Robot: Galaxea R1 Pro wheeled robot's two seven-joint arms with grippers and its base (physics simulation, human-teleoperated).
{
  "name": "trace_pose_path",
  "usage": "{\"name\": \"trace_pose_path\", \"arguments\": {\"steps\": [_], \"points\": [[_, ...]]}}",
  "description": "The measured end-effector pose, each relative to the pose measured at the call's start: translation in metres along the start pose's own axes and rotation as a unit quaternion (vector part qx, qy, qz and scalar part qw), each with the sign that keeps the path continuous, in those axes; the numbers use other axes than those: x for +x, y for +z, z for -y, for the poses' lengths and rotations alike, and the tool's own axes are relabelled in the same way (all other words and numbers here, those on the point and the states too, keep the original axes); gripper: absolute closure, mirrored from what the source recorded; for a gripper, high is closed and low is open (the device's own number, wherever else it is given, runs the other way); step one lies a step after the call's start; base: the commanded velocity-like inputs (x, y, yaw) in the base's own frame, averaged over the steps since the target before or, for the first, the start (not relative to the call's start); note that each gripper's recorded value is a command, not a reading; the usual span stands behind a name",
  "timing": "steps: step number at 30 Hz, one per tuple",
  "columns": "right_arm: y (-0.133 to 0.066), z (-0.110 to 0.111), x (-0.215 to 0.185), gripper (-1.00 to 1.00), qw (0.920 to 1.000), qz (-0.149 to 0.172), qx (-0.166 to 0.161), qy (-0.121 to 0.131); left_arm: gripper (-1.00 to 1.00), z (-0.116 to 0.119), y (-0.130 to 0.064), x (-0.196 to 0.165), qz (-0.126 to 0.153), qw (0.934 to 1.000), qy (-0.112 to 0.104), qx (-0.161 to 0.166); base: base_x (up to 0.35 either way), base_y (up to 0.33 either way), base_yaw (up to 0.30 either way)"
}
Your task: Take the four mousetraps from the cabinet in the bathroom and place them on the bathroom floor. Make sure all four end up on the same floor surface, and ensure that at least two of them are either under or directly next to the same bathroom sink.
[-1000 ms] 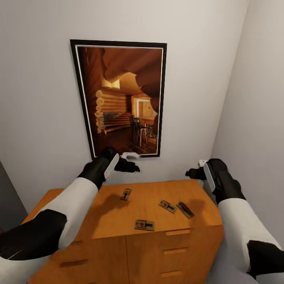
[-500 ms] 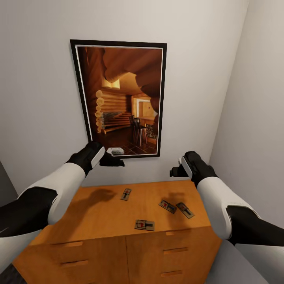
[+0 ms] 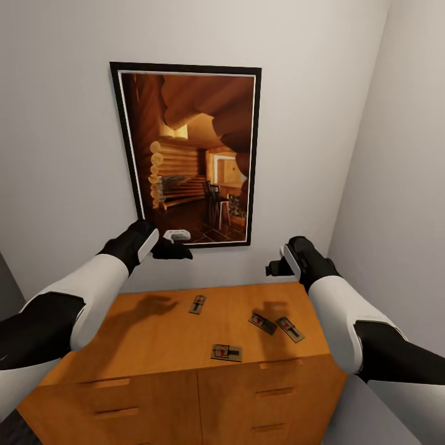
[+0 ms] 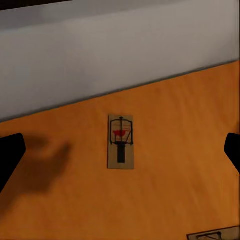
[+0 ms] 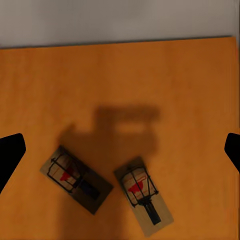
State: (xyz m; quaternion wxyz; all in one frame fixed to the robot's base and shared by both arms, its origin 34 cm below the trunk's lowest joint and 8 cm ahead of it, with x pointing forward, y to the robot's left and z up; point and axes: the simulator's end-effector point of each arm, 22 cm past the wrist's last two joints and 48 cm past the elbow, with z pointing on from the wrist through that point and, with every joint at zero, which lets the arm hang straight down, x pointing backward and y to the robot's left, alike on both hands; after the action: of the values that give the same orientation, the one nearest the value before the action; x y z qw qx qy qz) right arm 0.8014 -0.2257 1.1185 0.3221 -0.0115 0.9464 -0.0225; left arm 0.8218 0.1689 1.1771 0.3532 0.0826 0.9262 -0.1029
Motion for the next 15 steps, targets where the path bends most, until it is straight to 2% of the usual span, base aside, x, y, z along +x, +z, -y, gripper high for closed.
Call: {"name": "trace_pose_path", "arguments": {"steps": [15], "points": [[0.0016,-0.0006,0.0027,-1.00,1.0000,-0.005,-0.004,0.001,-1.00,0.0051,0.0043,0.0058,-0.007,1.0000,-0.002,0.005,0.034,0.004,0.000]]}}
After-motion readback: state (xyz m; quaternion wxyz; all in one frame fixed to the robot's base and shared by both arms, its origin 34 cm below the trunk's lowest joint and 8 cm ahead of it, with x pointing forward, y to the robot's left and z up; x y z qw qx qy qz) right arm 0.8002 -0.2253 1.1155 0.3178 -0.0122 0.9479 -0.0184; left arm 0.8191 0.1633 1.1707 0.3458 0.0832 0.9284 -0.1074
